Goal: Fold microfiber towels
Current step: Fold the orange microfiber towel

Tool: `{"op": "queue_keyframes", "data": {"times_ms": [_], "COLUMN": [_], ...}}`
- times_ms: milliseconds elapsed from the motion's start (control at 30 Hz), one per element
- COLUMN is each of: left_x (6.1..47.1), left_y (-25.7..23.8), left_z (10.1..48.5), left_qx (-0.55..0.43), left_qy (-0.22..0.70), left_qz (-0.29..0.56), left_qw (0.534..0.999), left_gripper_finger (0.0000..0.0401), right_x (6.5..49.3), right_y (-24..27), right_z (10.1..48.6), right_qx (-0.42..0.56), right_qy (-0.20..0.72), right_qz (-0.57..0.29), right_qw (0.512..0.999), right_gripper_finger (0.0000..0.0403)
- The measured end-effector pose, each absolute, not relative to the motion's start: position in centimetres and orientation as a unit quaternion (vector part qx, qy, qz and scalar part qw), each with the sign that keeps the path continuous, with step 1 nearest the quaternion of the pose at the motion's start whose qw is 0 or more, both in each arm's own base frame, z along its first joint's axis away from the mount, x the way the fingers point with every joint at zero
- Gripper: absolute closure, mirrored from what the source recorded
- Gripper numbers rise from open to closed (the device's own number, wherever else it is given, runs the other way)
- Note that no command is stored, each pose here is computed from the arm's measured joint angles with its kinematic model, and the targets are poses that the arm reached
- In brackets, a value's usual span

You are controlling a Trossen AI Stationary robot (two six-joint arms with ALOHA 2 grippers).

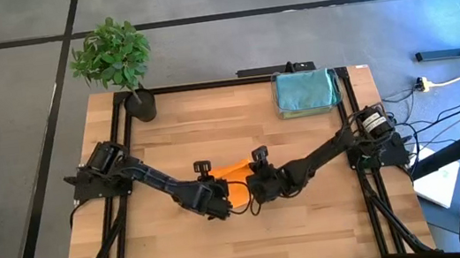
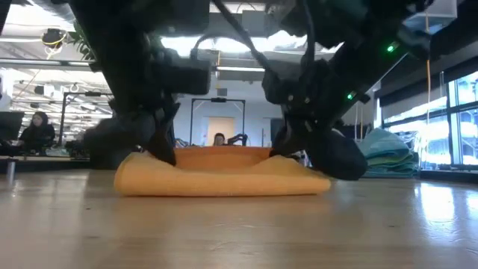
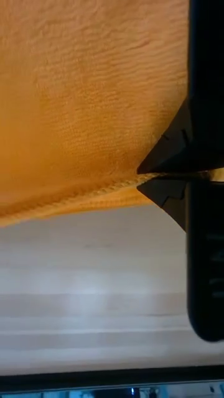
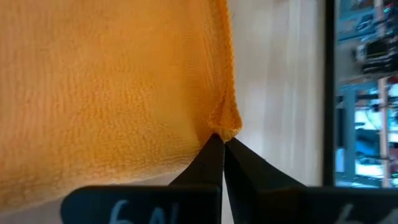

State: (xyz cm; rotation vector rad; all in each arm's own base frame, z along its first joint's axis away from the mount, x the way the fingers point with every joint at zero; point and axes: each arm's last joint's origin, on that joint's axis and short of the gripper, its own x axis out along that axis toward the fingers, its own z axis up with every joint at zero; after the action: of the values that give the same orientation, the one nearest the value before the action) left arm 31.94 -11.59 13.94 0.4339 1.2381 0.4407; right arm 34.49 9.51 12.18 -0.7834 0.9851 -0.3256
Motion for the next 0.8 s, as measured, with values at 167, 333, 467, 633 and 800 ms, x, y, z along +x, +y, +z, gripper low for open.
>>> {"op": "queue_keyframes", "data": {"times_ms": [167, 333, 467, 633, 800], "left_x": [31.8, 31.9, 31.7, 31.4, 30.4], "left_y": [-10.2, -10.0, -10.3, -10.7, -12.1], "left_z": [12.9, 12.7, 12.8, 12.8, 14.4], "left_qx": [0.188, 0.180, 0.192, 0.210, 0.263], "left_qy": [0.577, 0.571, 0.566, 0.567, 0.571], "left_qz": [0.216, 0.217, 0.221, 0.222, 0.248], "left_qw": [0.765, 0.771, 0.770, 0.765, 0.737], "left_gripper_finger": [0.0379, 0.0342, 0.0316, 0.0305, 0.0308], "right_x": [34.5, 34.6, 34.7, 35.1, 34.7], "right_y": [7.9, 7.1, 7.0, 7.6, 9.1], "right_z": [11.5, 11.2, 11.4, 12.5, 14.5], "right_qx": [-0.326, -0.288, -0.293, -0.343, -0.368], "right_qy": [0.475, 0.480, 0.477, 0.446, 0.412], "right_qz": [-0.143, -0.141, -0.149, -0.220, -0.247], "right_qw": [0.805, 0.817, 0.815, 0.797, 0.796], "right_gripper_finger": [0.0394, 0.0382, 0.0343, 0.0276, 0.0225]}}
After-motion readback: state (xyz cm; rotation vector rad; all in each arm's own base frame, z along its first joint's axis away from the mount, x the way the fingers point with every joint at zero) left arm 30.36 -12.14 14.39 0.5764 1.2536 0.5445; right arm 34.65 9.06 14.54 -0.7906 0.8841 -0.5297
